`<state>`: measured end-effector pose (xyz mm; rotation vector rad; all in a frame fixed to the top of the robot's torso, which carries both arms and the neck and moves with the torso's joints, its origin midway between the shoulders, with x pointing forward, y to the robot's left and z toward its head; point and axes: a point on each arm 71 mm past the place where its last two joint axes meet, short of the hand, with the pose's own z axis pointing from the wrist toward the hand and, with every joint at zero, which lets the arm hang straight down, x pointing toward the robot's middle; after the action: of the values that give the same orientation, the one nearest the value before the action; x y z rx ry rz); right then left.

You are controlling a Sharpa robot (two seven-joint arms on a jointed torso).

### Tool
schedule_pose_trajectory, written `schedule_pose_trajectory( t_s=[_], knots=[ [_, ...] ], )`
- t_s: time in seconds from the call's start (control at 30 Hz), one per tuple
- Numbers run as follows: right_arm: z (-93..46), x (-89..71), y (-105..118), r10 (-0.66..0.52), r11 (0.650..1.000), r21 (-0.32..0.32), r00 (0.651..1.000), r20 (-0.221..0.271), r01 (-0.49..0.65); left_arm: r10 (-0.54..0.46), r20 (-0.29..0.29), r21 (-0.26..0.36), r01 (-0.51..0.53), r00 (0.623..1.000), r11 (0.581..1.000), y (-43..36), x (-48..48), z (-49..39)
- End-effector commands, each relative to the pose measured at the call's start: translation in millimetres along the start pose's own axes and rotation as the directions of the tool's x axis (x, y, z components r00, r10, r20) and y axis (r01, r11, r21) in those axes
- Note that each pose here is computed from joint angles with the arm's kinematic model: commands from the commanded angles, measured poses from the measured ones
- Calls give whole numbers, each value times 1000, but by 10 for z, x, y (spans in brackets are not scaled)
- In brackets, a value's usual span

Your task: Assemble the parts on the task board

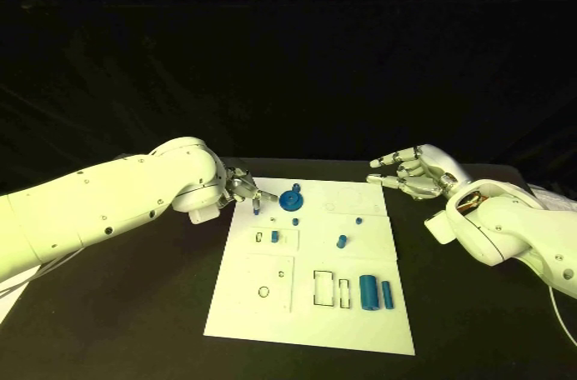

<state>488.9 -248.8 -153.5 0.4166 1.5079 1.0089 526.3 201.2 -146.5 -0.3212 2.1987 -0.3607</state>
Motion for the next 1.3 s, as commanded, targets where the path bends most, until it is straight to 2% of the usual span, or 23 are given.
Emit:
schedule_pose_trajectory(
  t_s=[0.03, 0.3, 0.6, 0.83, 1.3],
  knots=[
    [-1, 13, -4, 4, 1000, -1, 1000, -13, -4, 12, -51, -5, -12, 999, 1000, 4, -70, 31],
    [0, 15, -3, 5, 1000, -2, 1000, -12, -5, 81, -63, -59, -85, 995, 995, 44, -189, 185],
    [9, 30, 7, 6, 1000, -5, 1000, -16, -7, 122, -101, -100, -132, 987, 986, 61, -172, 353],
    [12, 37, 10, 7, 1000, -7, 1000, -18, -7, 130, -114, -107, -143, 985, 984, 62, -151, 406],
    [17, 43, 11, 7, 1000, -7, 1000, -20, -8, 132, -116, -106, -144, 984, 984, 61, -145, 422]
  ],
)
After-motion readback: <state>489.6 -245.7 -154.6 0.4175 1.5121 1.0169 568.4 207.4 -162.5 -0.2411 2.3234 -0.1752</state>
